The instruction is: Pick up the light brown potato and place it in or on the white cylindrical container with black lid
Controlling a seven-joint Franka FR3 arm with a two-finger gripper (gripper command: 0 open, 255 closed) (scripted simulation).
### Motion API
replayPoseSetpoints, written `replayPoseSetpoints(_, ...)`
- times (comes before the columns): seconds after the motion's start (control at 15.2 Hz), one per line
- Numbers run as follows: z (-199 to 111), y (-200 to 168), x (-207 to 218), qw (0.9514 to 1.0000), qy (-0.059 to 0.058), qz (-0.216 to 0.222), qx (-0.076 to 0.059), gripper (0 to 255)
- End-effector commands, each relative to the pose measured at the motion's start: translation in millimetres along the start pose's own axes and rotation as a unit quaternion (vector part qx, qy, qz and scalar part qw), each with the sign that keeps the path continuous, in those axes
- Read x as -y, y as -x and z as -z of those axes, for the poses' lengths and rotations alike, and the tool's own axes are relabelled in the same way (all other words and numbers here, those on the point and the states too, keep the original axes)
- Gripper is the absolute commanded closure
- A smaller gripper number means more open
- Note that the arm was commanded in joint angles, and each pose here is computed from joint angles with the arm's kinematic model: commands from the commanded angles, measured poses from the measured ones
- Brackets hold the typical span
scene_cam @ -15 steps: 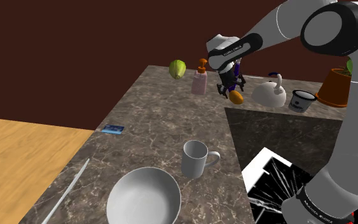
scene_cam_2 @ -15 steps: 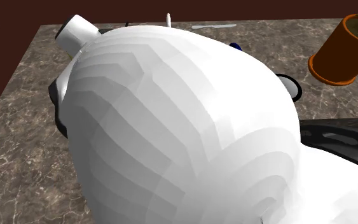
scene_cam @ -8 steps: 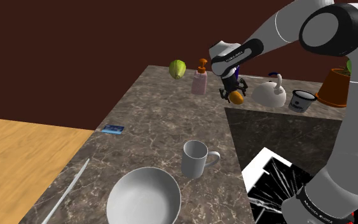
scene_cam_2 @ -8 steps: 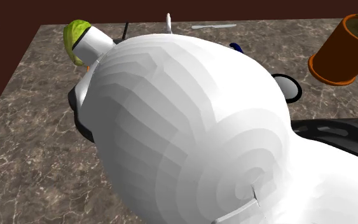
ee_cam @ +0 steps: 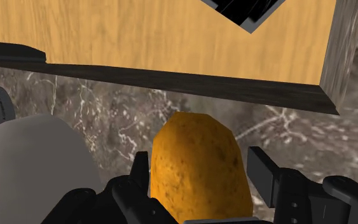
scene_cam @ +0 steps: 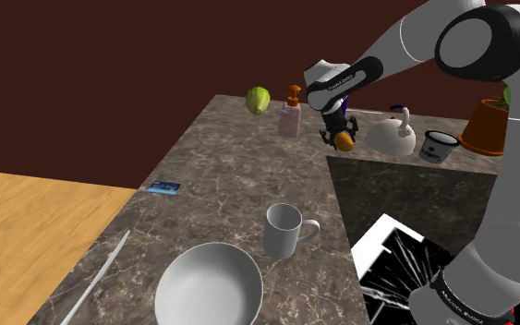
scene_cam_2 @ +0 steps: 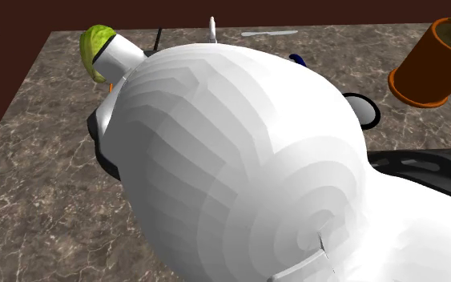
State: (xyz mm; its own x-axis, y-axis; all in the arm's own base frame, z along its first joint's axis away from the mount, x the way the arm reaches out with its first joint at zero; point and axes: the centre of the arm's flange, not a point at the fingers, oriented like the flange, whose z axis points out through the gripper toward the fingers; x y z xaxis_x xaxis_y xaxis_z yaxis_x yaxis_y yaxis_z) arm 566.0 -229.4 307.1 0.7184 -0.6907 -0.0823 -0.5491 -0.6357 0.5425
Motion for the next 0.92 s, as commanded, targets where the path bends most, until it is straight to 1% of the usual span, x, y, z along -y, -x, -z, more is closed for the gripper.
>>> replayPoseSetpoints(0.0,0,0,0,1.0000,0.000,0.000,0.000,255)
replayPoseSetpoints(0.46,0,0,0,1.0000,0.000,0.000,0.000,255)
replayPoseSetpoints(0.86,26,3,-17,1.0000,0.000,0.000,0.000,255)
